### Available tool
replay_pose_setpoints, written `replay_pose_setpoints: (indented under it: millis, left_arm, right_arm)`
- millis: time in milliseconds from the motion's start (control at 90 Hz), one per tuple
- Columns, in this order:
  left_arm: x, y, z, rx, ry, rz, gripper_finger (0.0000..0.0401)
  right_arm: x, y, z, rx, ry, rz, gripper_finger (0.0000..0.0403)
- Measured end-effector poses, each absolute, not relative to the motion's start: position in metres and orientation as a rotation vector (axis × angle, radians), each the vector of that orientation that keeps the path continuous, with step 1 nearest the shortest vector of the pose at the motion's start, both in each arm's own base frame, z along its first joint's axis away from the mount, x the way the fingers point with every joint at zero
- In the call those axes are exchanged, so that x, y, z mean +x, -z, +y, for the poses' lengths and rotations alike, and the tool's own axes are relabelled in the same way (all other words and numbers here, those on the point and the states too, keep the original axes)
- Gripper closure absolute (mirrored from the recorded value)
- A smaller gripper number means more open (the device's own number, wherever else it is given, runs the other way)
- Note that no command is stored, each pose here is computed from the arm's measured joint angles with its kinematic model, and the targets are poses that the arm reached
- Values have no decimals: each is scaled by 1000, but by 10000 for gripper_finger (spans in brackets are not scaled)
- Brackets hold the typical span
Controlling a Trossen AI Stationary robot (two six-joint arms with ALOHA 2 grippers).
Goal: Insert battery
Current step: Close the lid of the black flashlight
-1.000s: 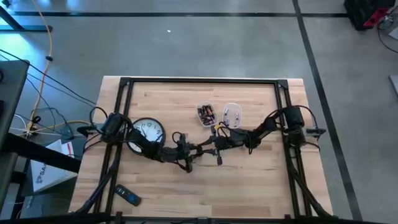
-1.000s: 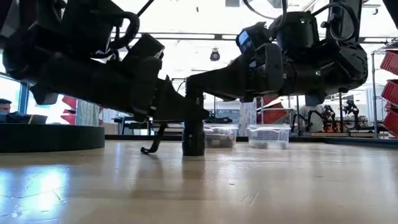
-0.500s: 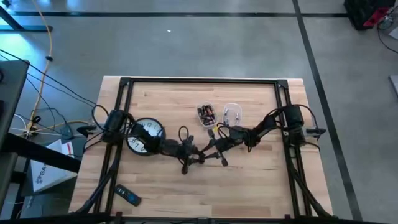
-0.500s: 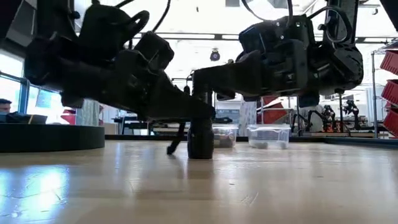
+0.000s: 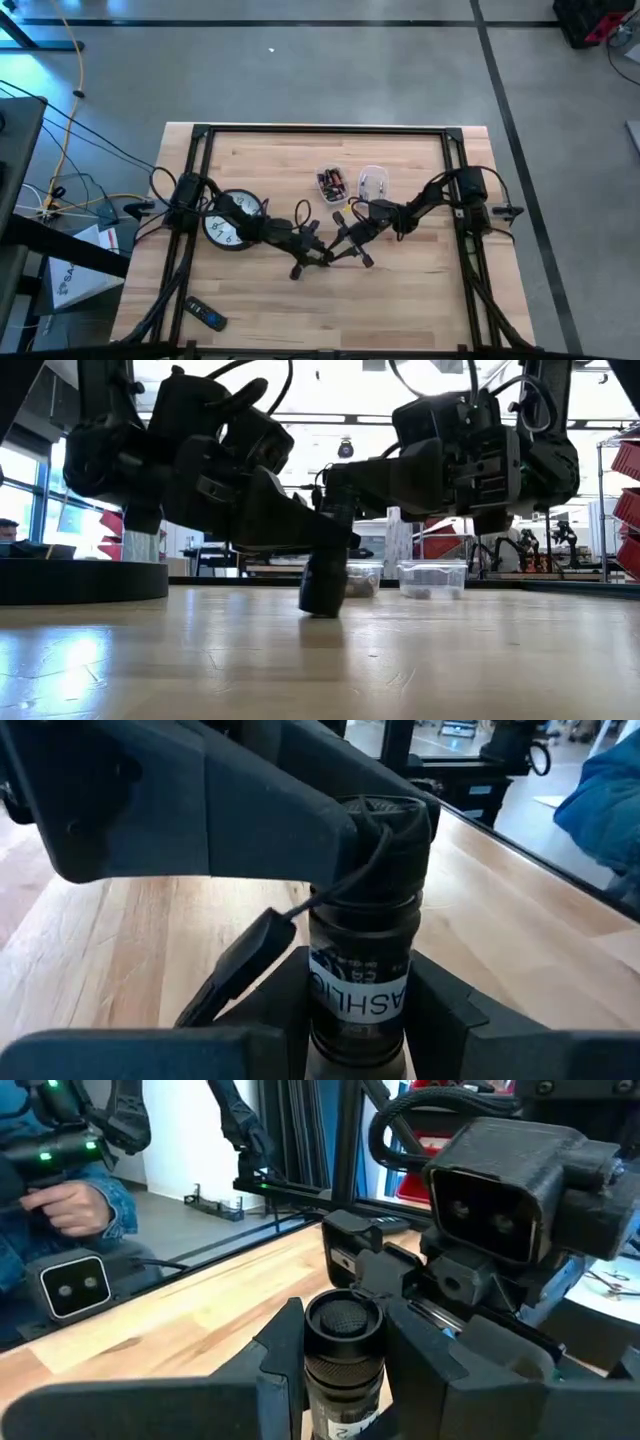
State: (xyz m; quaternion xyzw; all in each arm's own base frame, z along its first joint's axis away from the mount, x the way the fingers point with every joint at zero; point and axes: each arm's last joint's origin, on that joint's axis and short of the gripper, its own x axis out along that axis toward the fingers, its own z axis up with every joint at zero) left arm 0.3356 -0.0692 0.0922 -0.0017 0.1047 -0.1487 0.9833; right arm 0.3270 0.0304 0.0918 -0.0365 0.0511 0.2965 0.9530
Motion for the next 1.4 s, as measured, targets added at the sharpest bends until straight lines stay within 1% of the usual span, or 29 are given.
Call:
replay_pose_setpoints:
  millis: [200,356,633,833,1022,1400]
  left_arm:
    - [335,-92,-72,15,217,211,309]
    - [331,-91,-74,11,119,210,309]
    - [317,-87,-69,-28,-29,191,309]
    - [316,-87,-67,-37,-125,188,309]
    - [315,-86,-64,-26,-243,185,309]
    - [315,-84,-55,-10,-411,195,309]
  right_arm:
    - [328,-91,29,-72,-531,116,328]
    - [329,-91,27,-72,-459,124,328]
    - [331,-91,22,-89,-296,138,328]
    - [332,-91,20,-90,-201,143,328]
    - [332,-91,16,-104,-72,148,328]
    - [333,-91,10,-131,142,159,328]
